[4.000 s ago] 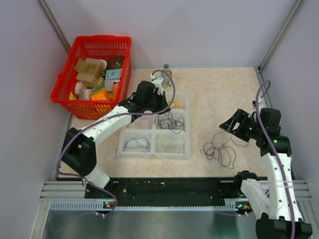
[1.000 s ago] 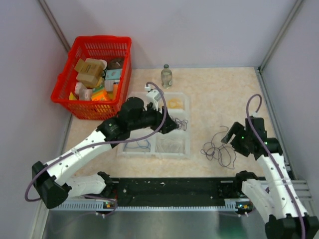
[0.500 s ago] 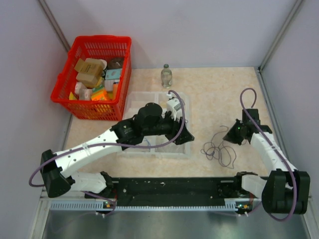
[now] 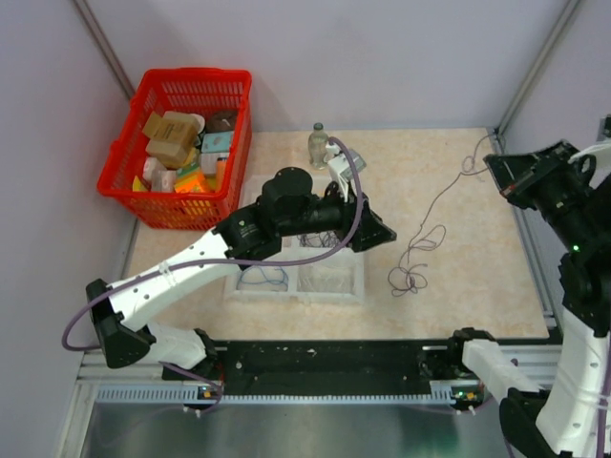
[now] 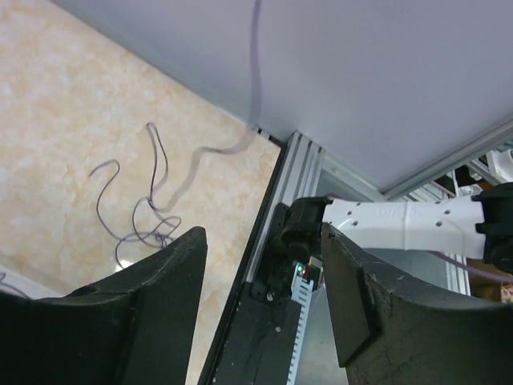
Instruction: Untangle the cables
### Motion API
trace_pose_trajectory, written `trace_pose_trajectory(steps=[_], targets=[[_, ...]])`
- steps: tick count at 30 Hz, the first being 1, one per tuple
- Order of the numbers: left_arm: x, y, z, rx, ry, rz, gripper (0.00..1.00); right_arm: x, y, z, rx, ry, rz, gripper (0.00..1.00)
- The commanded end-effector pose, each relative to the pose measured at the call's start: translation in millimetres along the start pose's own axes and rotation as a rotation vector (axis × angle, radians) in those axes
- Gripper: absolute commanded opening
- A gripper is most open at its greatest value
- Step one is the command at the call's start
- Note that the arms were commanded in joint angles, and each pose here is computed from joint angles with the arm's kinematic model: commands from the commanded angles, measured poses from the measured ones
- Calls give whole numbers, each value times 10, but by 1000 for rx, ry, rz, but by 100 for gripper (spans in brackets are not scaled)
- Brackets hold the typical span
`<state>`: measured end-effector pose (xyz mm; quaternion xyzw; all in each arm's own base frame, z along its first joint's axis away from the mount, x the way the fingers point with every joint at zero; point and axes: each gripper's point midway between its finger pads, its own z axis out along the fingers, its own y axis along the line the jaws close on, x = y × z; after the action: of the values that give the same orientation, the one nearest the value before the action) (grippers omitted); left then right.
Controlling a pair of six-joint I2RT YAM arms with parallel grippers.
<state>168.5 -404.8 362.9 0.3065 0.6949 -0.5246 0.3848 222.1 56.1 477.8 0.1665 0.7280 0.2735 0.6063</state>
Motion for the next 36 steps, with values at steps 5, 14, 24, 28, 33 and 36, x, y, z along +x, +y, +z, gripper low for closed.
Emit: trace_pose_trajectory(steps=[5, 14, 24, 28, 33, 36], targets=[[-825, -490, -316, 104, -266, 110, 66, -115, 248, 24, -63, 56, 20, 0], [-1205, -744, -2, 234, -299, 147, 74, -275, 901, -96, -325, 107, 181, 0], [-1305, -594, 424, 202, -267, 128, 81, -173, 1101, -252, -467, 151, 301, 0], [-1278, -589, 446, 207, -254, 130, 49, -140, 1096, -267, -472, 158, 303, 0], [-1239, -513, 328, 144, -245, 163, 0, 8, 940, -182, -437, 171, 277, 0], [-1316, -502, 113, 87, -275, 212, 0, 200, 743, -90, -400, 188, 213, 7]])
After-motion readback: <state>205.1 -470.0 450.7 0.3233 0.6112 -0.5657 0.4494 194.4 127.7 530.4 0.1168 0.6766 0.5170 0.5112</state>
